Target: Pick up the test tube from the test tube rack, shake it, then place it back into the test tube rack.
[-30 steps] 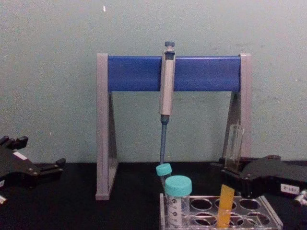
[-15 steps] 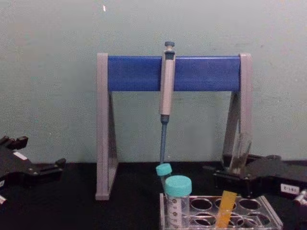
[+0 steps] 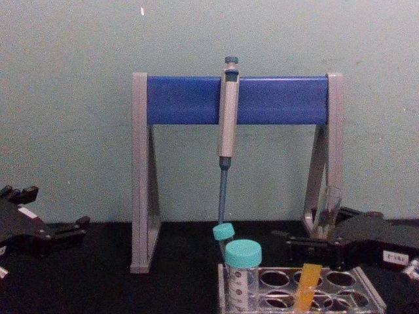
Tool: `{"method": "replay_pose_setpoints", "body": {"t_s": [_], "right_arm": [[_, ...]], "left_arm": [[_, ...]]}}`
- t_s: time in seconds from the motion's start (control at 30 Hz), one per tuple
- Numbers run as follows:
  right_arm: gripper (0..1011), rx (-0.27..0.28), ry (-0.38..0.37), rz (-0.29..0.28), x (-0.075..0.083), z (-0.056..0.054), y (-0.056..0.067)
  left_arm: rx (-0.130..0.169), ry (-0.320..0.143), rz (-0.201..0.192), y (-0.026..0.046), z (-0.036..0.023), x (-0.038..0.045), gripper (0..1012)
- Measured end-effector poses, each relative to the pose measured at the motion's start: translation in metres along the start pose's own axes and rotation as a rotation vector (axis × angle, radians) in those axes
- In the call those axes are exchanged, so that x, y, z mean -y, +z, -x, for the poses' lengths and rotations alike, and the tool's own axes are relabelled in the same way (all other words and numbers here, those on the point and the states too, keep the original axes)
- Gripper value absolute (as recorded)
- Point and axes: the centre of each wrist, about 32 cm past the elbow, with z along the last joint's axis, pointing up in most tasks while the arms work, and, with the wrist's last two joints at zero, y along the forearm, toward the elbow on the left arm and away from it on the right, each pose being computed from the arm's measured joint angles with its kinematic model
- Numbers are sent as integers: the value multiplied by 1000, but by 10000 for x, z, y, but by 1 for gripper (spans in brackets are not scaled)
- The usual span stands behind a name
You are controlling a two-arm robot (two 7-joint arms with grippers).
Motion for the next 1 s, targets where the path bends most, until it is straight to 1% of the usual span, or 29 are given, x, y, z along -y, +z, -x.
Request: {"method": "replay_pose_setpoints", "body": {"t_s": [0.17, 0.27, 0.63, 0.67, 0.7, 0.83, 0.93, 1.0], "right_arm": [[1000, 1, 1, -1, 4, 3, 3], [1000, 1, 4, -5, 39, 21, 7], [1000, -4, 13, -9, 259, 87, 17], [1000, -5, 12, -9, 295, 107, 23], [1000, -5, 12, -9, 295, 107, 23], [1000, 5, 4, -18, 409, 172, 63], [1000, 11, -3, -24, 447, 186, 89], [1000, 20, -14, -35, 506, 205, 133]], "left_arm": [[0, 0, 0, 0, 0, 0, 1001], [0, 0, 0, 0, 0, 0, 1001], [0, 0, 0, 0, 0, 0, 1001], [0, 0, 0, 0, 0, 0, 1001], [0, 0, 0, 0, 0, 0, 1001], [0, 0, 0, 0, 0, 0, 1001], [0, 0, 0, 0, 0, 0, 1001], [0, 0, 0, 0, 0, 0, 1001]]}}
